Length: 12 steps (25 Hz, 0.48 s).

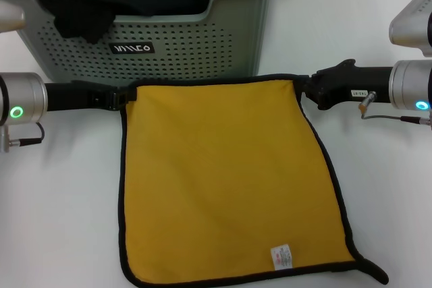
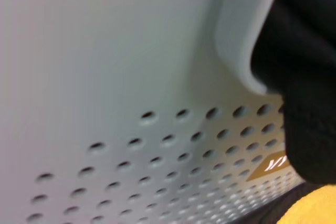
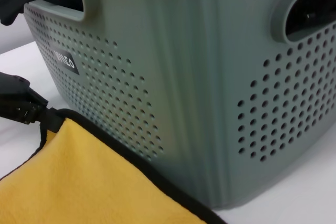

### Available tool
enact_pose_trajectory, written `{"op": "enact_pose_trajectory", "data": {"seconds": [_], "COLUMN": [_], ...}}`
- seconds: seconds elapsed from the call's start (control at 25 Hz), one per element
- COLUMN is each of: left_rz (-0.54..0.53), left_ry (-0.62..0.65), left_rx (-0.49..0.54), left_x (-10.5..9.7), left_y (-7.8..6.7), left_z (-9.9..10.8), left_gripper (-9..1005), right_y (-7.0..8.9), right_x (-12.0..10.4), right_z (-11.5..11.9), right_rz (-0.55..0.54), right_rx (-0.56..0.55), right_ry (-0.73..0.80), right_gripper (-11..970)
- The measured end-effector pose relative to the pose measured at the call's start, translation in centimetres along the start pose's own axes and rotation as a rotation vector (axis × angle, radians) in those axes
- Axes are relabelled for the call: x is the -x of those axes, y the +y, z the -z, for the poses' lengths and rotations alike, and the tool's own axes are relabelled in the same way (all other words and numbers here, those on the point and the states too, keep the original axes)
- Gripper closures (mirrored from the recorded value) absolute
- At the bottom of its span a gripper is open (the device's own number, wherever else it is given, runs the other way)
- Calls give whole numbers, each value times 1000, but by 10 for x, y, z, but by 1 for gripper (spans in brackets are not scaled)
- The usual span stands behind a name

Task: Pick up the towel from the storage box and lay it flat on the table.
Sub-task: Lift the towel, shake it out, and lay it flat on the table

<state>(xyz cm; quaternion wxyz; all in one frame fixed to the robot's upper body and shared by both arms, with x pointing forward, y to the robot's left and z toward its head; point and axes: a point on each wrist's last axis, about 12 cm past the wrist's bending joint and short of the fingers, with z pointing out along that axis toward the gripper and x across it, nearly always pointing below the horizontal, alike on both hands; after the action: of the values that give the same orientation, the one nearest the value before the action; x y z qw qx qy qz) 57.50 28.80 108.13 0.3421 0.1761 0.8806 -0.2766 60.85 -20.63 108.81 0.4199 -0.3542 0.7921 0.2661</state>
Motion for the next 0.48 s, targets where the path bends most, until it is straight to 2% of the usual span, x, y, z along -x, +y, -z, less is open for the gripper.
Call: {"op": "enact_pose_trajectory", "data": {"seconds": [0.48], "left_rz": [2], "left_ry": [-2], "left_rx": [4], "left_x": [1], "left_y": [0], "left_z": [-1], "left_gripper": [964], "right_y": [-1], "right_x": [1], "right_z": [0], "right_rz": [0], "right_rx": [-6], "right_ry": [-4], "right_gripper": [943]}}
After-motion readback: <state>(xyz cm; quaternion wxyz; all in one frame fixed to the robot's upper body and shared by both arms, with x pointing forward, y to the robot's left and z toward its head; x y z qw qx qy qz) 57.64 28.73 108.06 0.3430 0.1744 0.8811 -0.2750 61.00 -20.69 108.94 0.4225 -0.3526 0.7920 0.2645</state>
